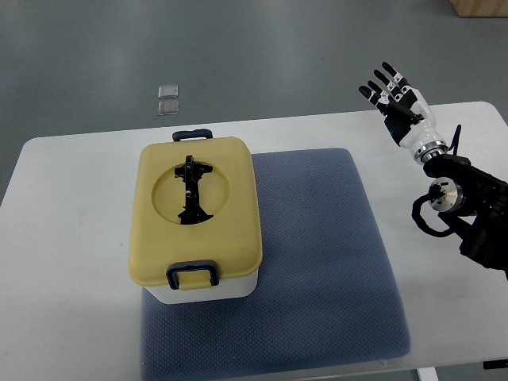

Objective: Open white storage box with right hand

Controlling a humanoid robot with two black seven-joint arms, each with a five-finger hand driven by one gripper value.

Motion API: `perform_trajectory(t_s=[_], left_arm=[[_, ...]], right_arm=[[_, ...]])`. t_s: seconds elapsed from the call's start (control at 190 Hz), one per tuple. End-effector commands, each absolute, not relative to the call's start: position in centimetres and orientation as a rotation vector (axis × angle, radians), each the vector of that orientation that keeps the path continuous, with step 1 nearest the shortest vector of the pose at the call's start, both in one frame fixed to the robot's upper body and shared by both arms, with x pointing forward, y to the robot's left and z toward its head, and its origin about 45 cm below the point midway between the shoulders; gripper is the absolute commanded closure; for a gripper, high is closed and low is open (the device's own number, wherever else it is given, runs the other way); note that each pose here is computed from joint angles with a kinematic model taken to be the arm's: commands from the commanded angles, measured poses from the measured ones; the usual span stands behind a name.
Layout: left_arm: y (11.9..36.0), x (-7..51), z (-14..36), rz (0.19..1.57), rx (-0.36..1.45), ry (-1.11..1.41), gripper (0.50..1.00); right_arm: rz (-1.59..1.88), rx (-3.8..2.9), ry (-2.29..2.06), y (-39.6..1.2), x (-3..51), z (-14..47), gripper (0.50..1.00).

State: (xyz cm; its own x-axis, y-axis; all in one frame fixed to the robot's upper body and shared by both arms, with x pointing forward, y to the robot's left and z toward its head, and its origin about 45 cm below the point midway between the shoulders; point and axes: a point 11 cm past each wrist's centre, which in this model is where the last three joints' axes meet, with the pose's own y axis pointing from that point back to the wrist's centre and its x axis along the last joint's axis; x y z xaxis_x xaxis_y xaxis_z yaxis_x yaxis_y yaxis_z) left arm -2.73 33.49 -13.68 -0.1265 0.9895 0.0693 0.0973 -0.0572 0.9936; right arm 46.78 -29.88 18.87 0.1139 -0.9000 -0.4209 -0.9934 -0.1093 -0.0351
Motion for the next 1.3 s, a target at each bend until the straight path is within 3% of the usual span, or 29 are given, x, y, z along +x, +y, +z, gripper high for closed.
perform_trajectory(t_s=[0.0, 0.231, 0.405, 0.521, 0.684, 0.957, 1.294], left_arm=[[33.5, -2.7, -13.7, 1.307, 1.261, 1.345, 0.500], [33.5, -2.7, -13.7, 1.307, 1.261, 1.345, 0.500], [33.5, -2.7, -13.7, 1.307, 1.261, 1.345, 0.500], [33.5, -2.7, -13.7, 1.308, 1.263, 1.344, 0.500], [33.5, -2.7, -13.7, 1.307, 1.261, 1.345, 0.500], [33.5, -2.7, -13.7, 1.307, 1.261, 1.345, 0.500], [33.5, -2.7, -13.7, 1.308, 1.263, 1.344, 0.500]], right_arm=[[0.378, -2.126, 1.832, -29.4, 47.5, 20.3, 0.570], [-0.001, -2.461, 1.726, -27.2, 50.4, 27.7, 0.570], [-0.434, -2.738, 1.467, -23.2, 51.1, 34.8, 0.570], [-0.792, -2.943, 1.136, -18.3, 49.4, 38.0, 0.570], [-1.297, -3.106, 0.651, -12.4, 46.4, 40.1, 0.570], [-1.776, -3.038, -0.075, -3.4, 41.3, 42.5, 0.572], [-2.227, -2.832, -0.610, 0.8, 38.4, 38.6, 0.581]])
